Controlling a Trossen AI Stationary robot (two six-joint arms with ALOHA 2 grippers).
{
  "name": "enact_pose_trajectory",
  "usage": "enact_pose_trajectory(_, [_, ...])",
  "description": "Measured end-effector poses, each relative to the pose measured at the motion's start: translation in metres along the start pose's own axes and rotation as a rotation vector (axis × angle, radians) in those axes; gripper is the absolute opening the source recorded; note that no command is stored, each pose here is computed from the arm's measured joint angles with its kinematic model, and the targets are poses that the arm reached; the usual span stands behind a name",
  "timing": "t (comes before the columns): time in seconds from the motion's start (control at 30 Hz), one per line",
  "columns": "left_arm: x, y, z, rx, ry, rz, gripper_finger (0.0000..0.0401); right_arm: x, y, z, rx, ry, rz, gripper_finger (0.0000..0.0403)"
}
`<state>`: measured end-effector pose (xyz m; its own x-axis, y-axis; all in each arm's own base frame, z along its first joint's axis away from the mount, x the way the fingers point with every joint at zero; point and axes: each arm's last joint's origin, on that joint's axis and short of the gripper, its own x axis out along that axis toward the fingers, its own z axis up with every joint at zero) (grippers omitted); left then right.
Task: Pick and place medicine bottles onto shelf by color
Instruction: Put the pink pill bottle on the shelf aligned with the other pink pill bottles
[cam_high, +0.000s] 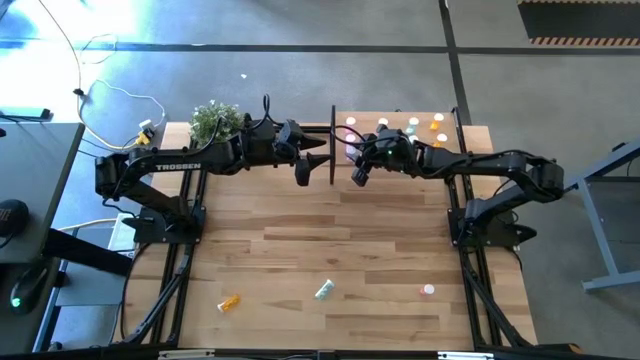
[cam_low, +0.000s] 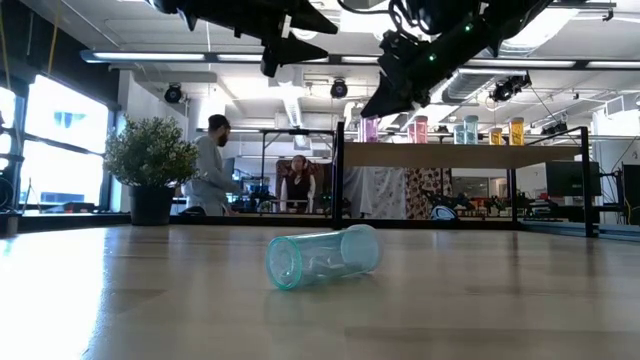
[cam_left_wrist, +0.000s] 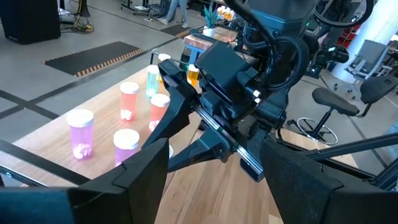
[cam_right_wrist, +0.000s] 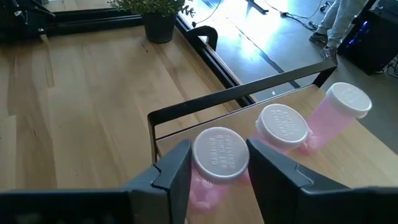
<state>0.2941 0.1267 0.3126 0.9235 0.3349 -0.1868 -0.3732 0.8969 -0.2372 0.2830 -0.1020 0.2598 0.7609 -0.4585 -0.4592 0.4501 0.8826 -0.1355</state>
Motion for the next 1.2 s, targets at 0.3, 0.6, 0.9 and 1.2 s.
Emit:
enact_pose_trajectory(0.3, [0.0,0.0001,0.0,0.0,0.0,0.0,0.0241,0.0,-0.0015,0.0001,0.001,0.001,-0.057,0.0164])
enact_pose_trajectory(0.6, [0.0,0.0,0.0,0.0,0.0,0.0,0.0241,0.0001,-0.0015,0.0002,0.009,0.0,-0.046,0.0165])
enact_pose_trajectory(0.9, [0.0,0.0,0.0,0.0,0.0,0.0,0.0241,0.0007,-0.0049,0.0,0.007,0.001,-0.049,0.0165])
enact_pose_trajectory(1.2, [0.0,0.0,0.0,0.0,0.0,0.0,0.0241,-0.0001,-0.0016,0.0004,0.002,-0.002,-0.038,0.0165])
